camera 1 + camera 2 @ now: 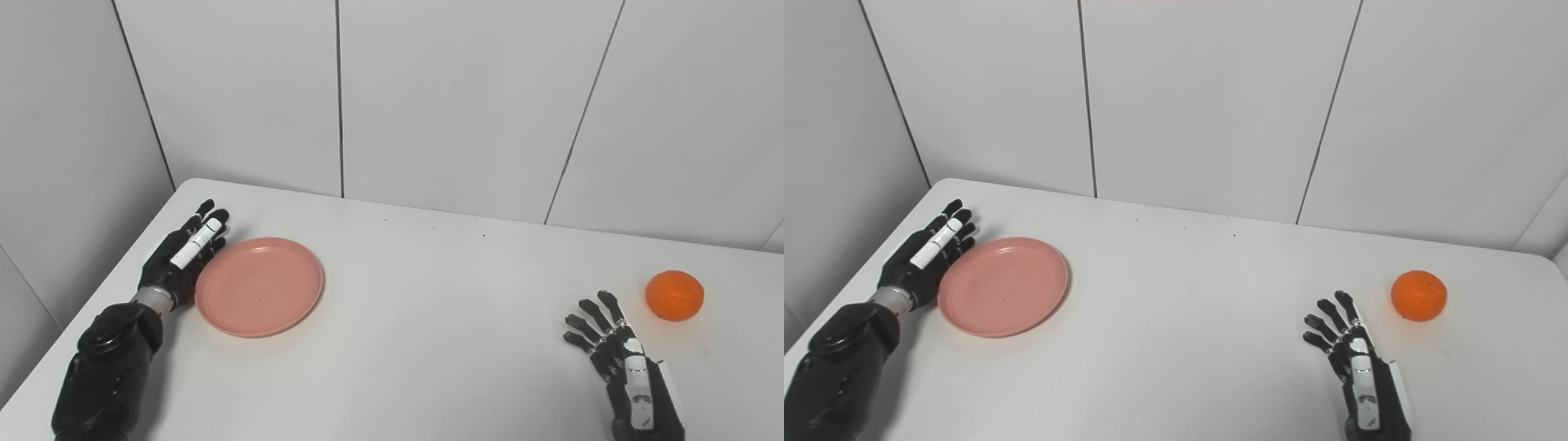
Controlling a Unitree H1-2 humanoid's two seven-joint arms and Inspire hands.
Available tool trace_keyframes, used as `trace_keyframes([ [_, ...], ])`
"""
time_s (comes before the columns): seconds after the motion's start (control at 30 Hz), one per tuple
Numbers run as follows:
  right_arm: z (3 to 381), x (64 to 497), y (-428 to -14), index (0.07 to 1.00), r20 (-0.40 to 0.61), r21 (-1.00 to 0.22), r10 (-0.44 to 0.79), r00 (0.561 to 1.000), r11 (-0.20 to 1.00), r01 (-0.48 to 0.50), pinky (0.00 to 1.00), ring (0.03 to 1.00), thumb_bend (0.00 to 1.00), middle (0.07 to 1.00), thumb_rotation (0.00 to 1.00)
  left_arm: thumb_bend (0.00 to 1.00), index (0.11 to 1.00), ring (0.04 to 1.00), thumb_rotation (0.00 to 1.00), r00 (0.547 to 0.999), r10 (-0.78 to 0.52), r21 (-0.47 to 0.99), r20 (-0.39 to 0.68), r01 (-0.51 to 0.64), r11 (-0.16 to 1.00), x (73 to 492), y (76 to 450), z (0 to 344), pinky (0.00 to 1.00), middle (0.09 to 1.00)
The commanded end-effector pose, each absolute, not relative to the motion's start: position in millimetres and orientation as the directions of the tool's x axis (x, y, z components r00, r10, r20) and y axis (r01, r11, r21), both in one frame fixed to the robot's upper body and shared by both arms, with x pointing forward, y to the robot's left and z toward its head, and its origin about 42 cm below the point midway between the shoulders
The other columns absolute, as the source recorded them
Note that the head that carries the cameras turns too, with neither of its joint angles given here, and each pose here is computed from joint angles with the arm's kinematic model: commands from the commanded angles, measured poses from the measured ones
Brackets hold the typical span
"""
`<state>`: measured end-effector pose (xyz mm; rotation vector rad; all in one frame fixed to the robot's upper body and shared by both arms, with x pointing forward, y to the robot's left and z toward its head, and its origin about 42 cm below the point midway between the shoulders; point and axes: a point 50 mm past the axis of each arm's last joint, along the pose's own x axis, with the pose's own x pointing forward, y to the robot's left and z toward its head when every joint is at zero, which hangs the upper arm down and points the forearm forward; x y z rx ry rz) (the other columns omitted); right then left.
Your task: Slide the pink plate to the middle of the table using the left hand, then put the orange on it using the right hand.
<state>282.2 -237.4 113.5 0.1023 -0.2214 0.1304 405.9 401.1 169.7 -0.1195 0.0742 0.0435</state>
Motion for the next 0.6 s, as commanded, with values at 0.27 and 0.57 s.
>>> trace_keyframes([
  [0.27, 80.1, 260.2, -225.5, 0.946, 0.107, 0.143, 0.099, 0.989, 0.983, -0.113, 0.78, 0.823, 0.71, 0.895, 1.0, 0.7, 1.0, 0.962, 0.51, 0.997, 0.029, -0.107, -0.066, -0.036, 0.994, 411.0, 374.1, 161.5, 0.98, 0.999],
  [0.57, 79.3, 261.4, -224.1, 0.947, 0.107, 0.135, 0.095, 0.99, 0.985, -0.109, 0.77, 0.816, 0.71, 0.895, 1.0, 0.71, 1.0, 0.878, 0.49, 0.999, 0.034, -0.092, -0.018, -0.036, 0.995, 411.4, 347.1, 151.9, 0.82, 0.951],
])
